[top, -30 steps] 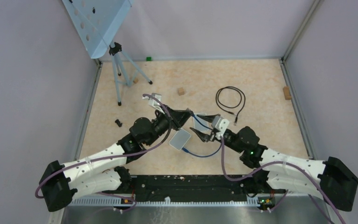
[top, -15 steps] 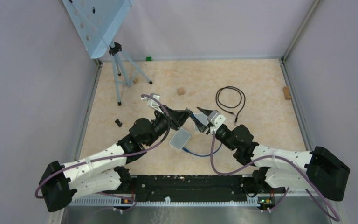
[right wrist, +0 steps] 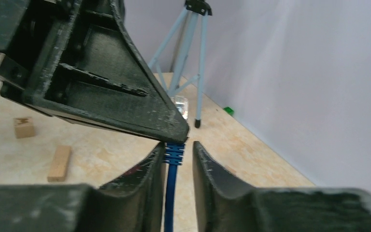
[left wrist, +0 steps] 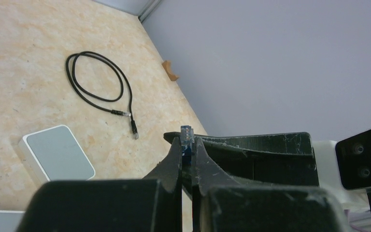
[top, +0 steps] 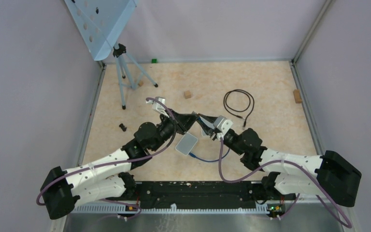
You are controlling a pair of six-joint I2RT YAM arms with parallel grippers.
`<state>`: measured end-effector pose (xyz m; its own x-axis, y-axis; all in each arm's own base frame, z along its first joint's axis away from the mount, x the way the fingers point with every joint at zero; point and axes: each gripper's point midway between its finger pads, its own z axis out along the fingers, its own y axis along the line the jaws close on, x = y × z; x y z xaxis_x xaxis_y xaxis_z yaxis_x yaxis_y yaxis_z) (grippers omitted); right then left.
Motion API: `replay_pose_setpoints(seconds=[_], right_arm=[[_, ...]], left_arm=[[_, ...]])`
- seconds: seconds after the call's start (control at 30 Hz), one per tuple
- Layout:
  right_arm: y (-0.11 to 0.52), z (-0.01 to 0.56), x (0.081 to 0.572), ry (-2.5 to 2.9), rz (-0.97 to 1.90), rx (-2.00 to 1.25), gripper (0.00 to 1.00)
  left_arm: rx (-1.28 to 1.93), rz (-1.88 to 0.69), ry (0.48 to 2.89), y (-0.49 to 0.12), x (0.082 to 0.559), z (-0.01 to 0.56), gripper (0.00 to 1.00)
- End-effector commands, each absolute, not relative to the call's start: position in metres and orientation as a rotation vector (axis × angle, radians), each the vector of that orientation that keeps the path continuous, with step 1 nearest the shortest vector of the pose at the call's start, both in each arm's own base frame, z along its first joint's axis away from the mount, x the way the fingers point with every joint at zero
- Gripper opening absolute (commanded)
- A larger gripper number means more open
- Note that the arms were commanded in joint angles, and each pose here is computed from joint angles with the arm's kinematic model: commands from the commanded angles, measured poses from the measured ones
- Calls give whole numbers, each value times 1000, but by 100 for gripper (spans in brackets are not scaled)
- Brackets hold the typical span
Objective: Insert the plug into the switch port
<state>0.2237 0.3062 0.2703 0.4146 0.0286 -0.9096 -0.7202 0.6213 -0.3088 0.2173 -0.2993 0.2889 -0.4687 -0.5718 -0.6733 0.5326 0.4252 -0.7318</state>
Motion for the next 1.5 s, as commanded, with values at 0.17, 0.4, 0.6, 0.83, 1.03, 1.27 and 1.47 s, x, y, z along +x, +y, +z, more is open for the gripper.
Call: replay_pose_setpoints(seconds=[0.17, 0.4, 0.6, 0.83, 1.03, 1.27, 1.47], right_arm=[[315, 292, 218, 998, 583, -759, 0], [299, 265, 223, 1149, 557, -733, 0], [268, 218, 229, 1341, 475, -712, 0], [236, 169, 227, 1540, 518, -628, 0], [242, 168, 212, 1495, 570, -736, 0], [252, 185, 208, 1413, 615, -765, 0], [258, 192, 207, 1390, 633, -785, 0]], left_arm=[[-43, -1313, 1573, -299, 215, 298, 0], [-79, -1145, 1565, -277, 231, 297, 95], [-83, -930, 1691, -245, 260, 269, 98], [-49, -922, 1819, -241, 280, 226, 95], [154, -1224, 1777, -289, 253, 247, 99], [176, -1383, 1800, -329, 227, 248, 86], [175, -1430, 1866, -349, 214, 231, 66]])
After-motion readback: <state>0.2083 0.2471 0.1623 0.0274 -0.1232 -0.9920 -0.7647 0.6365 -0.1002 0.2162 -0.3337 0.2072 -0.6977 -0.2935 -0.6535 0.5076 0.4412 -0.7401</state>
